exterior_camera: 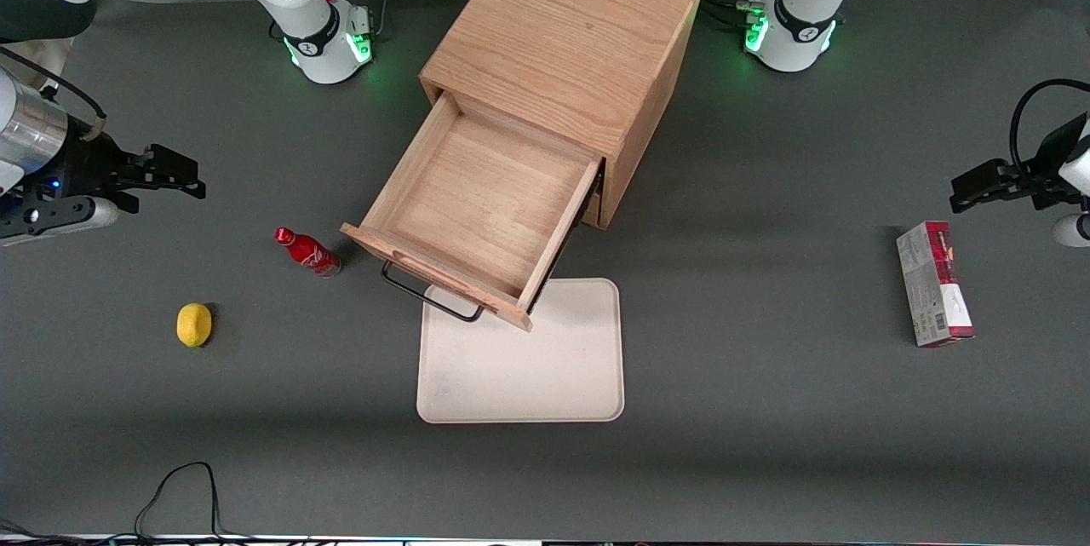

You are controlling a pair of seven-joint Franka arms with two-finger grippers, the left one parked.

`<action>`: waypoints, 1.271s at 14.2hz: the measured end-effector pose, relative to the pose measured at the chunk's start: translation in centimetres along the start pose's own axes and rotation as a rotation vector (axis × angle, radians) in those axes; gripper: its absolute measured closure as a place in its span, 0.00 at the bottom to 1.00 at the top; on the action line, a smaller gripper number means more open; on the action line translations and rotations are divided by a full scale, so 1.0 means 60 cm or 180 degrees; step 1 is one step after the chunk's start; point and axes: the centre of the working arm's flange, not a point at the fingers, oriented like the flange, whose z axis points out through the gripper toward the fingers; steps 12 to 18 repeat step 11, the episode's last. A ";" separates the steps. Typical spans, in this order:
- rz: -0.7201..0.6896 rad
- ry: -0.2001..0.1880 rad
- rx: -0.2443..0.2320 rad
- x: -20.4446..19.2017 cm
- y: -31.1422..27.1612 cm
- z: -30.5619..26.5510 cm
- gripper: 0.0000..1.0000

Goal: Open upper drawer

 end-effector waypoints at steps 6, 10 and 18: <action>0.0244 0.0055 0.0001 -0.005 0.048 -0.014 0.00; 0.0304 0.0122 -0.0005 -0.004 0.047 -0.031 0.00; 0.0314 0.0127 -0.0005 -0.004 0.048 -0.032 0.00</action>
